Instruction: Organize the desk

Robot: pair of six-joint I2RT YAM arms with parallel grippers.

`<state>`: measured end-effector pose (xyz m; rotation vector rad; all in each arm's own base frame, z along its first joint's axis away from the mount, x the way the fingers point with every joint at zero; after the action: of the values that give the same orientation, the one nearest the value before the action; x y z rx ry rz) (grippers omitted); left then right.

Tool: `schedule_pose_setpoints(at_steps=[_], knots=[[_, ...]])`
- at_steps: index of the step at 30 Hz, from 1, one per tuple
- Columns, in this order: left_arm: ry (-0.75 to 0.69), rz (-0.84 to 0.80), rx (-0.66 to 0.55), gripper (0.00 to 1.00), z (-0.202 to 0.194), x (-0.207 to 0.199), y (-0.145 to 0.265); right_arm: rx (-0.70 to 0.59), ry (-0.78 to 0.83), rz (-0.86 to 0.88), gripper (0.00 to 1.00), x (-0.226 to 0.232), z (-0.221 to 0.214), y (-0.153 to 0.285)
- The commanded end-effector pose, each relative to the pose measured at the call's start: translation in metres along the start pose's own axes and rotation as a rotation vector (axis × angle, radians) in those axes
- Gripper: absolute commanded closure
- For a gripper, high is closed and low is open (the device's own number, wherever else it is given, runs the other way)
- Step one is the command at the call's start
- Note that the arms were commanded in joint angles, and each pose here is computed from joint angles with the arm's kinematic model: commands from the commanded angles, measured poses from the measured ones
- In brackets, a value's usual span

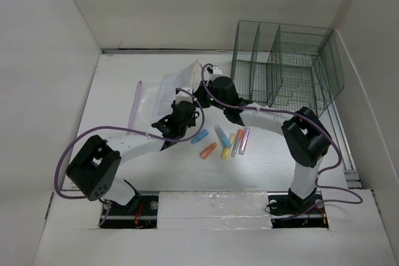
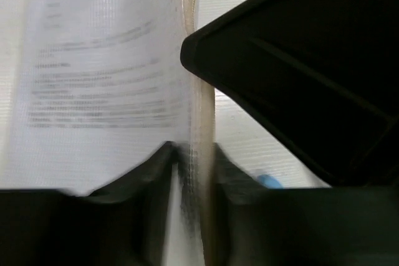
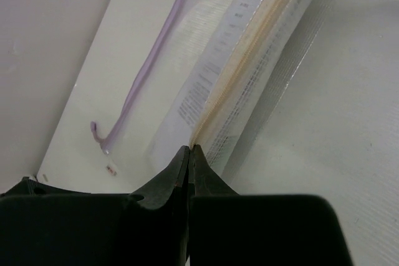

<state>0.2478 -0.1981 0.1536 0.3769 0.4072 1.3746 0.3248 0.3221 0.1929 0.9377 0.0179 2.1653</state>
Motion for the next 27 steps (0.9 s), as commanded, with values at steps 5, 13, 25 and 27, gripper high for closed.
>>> schedule_pose_setpoints(at_steps=[5,13,25,27], knots=[[0.026,0.021,-0.064,1.00,0.012,-0.002,0.006,-0.074,0.009,0.076,0.82,0.018,0.026,0.012],[0.062,-0.093,-0.137,1.00,0.026,-0.002,0.027,0.011,-0.002,-0.019,0.05,0.003,0.025,0.002],[0.037,-0.184,-0.114,1.00,0.006,-0.006,0.021,0.045,0.044,-0.070,0.00,0.010,0.038,-0.012],[0.037,-0.187,-0.119,1.00,0.007,-0.006,0.021,0.071,0.042,-0.080,0.00,0.007,0.034,-0.019]])
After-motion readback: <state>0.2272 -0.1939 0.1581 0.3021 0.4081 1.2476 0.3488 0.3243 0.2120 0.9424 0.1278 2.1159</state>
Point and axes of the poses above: each gripper's point midway between its finger pads, its own y axis back along the fingers, its own x axis along the line the jaws close on, z = x × y, the point moved 10 cm from there along y, back along the fingers, and after that the axes turned 2 degrees about -y, right-handed, at the moved point
